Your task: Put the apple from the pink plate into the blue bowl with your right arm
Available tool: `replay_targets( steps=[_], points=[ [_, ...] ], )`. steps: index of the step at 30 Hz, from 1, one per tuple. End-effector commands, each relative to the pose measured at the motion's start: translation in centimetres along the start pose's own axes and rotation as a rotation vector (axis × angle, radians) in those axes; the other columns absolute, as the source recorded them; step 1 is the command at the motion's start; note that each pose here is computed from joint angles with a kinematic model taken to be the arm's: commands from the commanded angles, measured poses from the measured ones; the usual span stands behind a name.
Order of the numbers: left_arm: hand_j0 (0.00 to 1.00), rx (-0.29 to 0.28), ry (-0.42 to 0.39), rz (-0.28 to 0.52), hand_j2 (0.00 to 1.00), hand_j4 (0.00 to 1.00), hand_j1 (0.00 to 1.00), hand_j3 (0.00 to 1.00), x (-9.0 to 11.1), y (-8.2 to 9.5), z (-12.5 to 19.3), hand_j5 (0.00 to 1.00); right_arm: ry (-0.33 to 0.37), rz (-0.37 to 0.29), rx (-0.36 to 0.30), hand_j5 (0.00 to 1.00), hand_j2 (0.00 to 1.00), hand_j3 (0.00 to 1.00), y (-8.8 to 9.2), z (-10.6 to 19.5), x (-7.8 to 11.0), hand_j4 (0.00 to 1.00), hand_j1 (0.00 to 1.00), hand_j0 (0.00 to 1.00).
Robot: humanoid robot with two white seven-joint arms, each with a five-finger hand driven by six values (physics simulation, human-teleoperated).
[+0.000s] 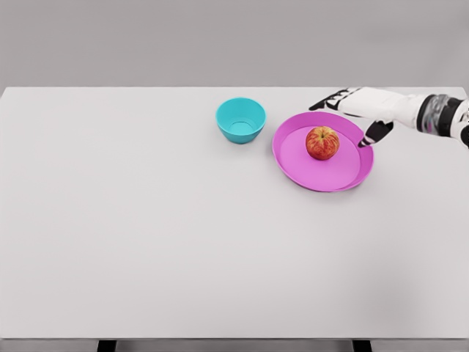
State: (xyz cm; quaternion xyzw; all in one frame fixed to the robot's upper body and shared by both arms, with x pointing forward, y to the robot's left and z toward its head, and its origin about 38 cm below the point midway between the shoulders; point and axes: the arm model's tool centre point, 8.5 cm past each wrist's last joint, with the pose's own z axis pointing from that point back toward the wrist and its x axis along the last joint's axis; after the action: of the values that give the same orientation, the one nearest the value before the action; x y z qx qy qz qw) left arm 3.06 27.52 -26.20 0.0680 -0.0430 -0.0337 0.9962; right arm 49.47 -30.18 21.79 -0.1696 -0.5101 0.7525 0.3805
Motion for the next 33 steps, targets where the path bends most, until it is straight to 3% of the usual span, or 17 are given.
replay_targets(
  steps=[1,9,33],
  points=[
    [1.00,0.000,0.000,0.000,1.00,1.00,1.00,1.00,0.0,0.0,0.0,1.00,-0.012,-0.007,0.012,1.00,1.00,1.00,0.5,-0.6,0.4,1.00,1.00,1.00],
    [1.00,0.000,0.000,0.000,1.00,1.00,1.00,1.00,0.0,0.0,0.0,1.00,-0.005,-0.039,0.068,1.00,1.00,1.00,2.4,-1.9,0.0,1.00,1.00,1.00],
    [1.00,0.000,0.000,0.000,1.00,1.00,1.00,1.00,0.0,0.0,0.0,1.00,-0.016,-0.024,0.130,1.00,1.00,1.00,2.3,-4.5,0.6,1.00,1.00,1.00]
  ],
)
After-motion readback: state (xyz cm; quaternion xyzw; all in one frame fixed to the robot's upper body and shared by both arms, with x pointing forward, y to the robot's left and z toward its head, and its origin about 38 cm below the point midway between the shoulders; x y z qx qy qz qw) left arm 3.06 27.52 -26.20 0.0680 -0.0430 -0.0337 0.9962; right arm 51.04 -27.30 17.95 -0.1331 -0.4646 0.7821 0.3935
